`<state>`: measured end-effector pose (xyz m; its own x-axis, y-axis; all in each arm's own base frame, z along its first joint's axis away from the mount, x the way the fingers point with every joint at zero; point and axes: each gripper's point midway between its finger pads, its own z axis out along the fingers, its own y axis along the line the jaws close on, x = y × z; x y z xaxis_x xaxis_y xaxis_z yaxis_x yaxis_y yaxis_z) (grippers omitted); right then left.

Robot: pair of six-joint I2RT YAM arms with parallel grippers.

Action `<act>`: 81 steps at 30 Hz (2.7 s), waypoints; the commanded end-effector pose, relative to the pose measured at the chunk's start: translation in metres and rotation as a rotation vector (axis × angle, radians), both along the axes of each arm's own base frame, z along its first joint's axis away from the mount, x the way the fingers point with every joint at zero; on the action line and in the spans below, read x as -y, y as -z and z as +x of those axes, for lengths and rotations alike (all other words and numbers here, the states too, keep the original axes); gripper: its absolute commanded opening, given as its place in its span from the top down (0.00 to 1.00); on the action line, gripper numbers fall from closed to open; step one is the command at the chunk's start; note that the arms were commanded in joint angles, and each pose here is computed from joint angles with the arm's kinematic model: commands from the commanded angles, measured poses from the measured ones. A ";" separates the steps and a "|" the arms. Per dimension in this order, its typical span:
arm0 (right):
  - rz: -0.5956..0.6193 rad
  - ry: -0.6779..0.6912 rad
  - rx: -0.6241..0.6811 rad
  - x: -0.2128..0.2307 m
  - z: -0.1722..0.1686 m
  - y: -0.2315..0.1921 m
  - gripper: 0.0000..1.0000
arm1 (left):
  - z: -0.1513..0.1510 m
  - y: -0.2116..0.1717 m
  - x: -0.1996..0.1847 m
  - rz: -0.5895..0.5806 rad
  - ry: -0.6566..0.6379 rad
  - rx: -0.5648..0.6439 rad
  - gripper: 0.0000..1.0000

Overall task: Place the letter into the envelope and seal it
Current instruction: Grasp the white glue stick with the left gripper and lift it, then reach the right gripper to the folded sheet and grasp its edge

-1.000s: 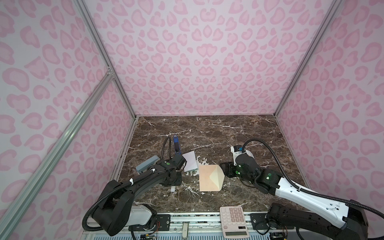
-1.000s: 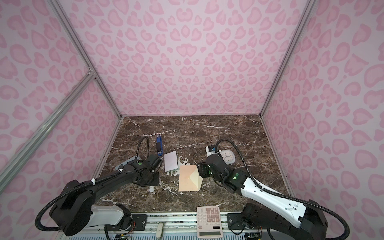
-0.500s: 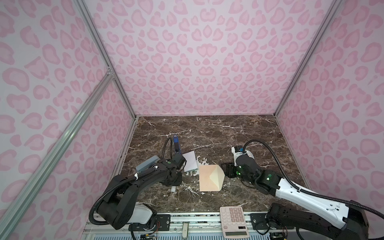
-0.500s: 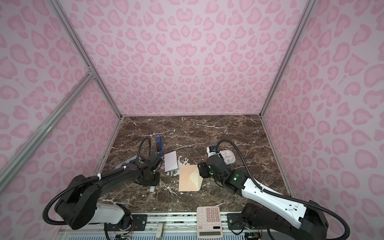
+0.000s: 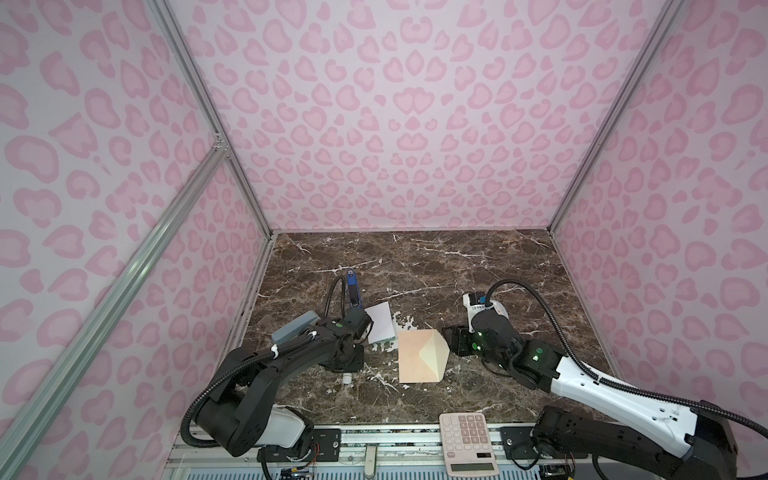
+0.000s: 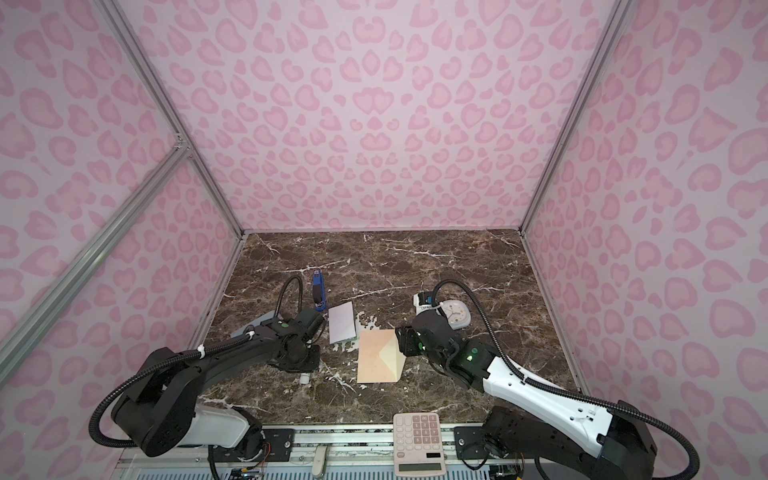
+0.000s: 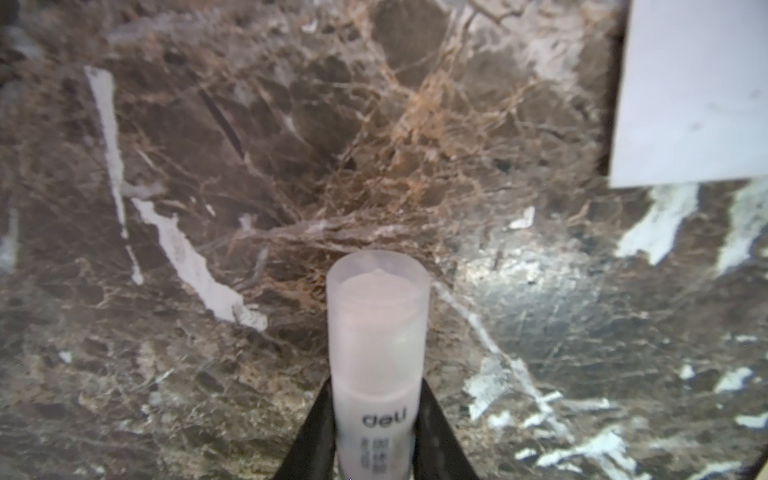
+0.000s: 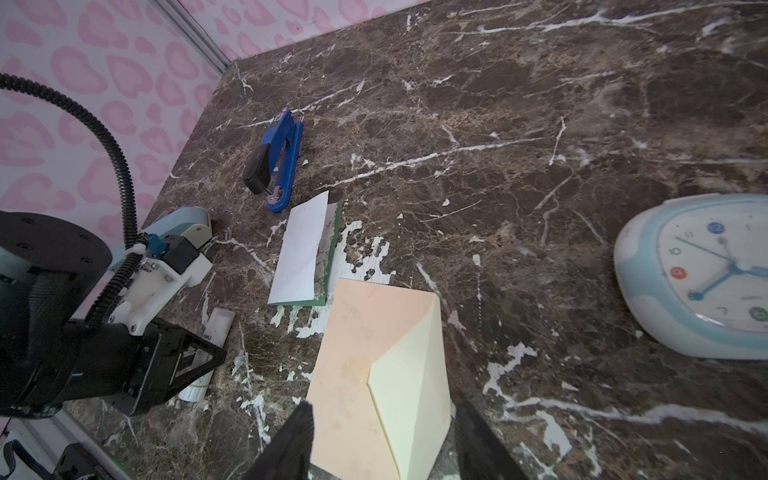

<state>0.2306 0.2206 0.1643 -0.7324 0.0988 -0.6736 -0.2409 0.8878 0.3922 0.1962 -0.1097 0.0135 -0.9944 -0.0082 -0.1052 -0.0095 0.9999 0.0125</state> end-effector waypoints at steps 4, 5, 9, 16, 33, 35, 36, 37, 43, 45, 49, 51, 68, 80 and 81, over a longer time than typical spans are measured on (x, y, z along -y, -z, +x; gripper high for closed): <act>0.019 0.013 0.030 0.000 0.004 -0.011 0.43 | 0.017 -0.038 0.028 -0.069 0.126 0.121 0.78; 0.020 0.017 0.036 0.000 0.005 -0.014 0.43 | 0.020 -0.048 0.036 -0.081 0.160 0.153 0.77; 0.038 0.023 0.090 0.001 0.009 -0.035 0.43 | 0.034 -0.106 0.075 -0.186 0.278 0.325 0.78; 0.039 0.036 0.129 0.005 0.012 -0.050 0.43 | 0.044 -0.129 0.086 -0.222 0.285 0.384 0.80; 0.011 0.015 0.072 -0.007 0.016 -0.022 0.43 | 0.006 -0.032 0.057 -0.125 0.166 0.089 0.80; 0.008 0.001 0.059 -0.012 0.017 -0.017 0.43 | 0.005 -0.026 0.050 -0.114 0.139 0.080 0.79; 0.009 -0.007 0.052 -0.017 0.018 -0.014 0.43 | 0.004 -0.023 0.047 -0.111 0.129 0.072 0.79; 0.006 -0.017 0.040 -0.021 0.020 -0.011 0.43 | 0.002 -0.021 0.045 -0.111 0.123 0.065 0.79; -0.017 -0.094 -0.048 -0.060 0.033 0.007 0.43 | -0.002 -0.010 0.042 -0.123 0.102 0.030 0.77; -0.040 -0.126 -0.088 -0.074 0.037 0.011 0.42 | -0.003 -0.006 0.041 -0.131 0.094 0.020 0.77; -0.054 -0.162 -0.159 -0.101 0.048 0.027 0.41 | -0.007 0.001 0.036 -0.122 0.084 0.003 0.75; -0.061 -0.158 -0.175 -0.108 0.053 0.035 0.41 | -0.008 0.003 0.035 -0.117 0.082 0.000 0.74; -0.069 -0.166 -0.294 -0.145 0.082 0.090 0.36 | -0.007 -0.008 0.036 -0.149 0.077 0.035 0.43; -0.020 -0.195 -0.358 -0.166 0.088 0.115 0.49 | 0.002 -0.042 0.036 -0.185 0.074 0.129 0.33; -0.021 -0.195 -0.363 -0.167 0.088 0.118 0.50 | 0.002 -0.044 0.036 -0.186 0.074 0.135 0.33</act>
<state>0.3175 0.3809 0.0491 -0.9236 -0.0850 -0.3738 -0.2576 0.8597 0.4410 0.1987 -0.1506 0.0526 -0.9713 0.0387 -0.2349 0.0843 0.9787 -0.1872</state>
